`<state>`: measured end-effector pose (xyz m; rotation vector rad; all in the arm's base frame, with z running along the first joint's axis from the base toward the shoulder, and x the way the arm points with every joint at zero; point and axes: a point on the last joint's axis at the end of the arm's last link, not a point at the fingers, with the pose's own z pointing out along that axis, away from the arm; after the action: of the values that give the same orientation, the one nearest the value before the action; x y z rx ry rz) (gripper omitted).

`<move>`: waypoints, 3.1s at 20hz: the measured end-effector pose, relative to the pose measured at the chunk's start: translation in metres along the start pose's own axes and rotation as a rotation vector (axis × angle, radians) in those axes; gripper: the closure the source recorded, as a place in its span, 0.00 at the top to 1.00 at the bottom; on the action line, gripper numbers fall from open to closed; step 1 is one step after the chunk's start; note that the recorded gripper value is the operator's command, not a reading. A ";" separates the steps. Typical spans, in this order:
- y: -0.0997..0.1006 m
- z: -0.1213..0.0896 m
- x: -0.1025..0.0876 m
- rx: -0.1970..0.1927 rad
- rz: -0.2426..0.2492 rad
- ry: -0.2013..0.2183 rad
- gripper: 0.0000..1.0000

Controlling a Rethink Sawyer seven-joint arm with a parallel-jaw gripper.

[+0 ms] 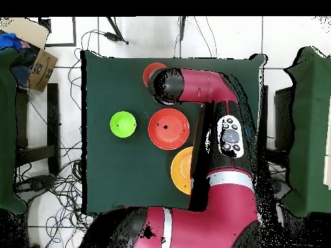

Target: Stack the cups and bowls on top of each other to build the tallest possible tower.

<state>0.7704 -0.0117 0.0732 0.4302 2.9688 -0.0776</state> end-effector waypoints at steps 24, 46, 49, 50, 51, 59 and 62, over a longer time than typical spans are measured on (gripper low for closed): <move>-0.031 0.013 -0.033 0.021 -0.023 -0.091 0.00; -0.024 0.012 -0.034 0.013 -0.031 -0.097 0.00; -0.024 0.012 -0.034 0.014 -0.031 -0.097 0.00; -0.024 0.012 -0.034 0.014 -0.032 -0.097 0.00; -0.024 0.012 -0.034 0.014 -0.032 -0.098 0.00; -0.018 0.010 -0.034 0.013 -0.041 -0.102 0.00; -0.012 0.011 -0.032 0.011 -0.049 -0.105 0.00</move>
<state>0.7987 -0.0324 0.0678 0.3435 2.8768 -0.1175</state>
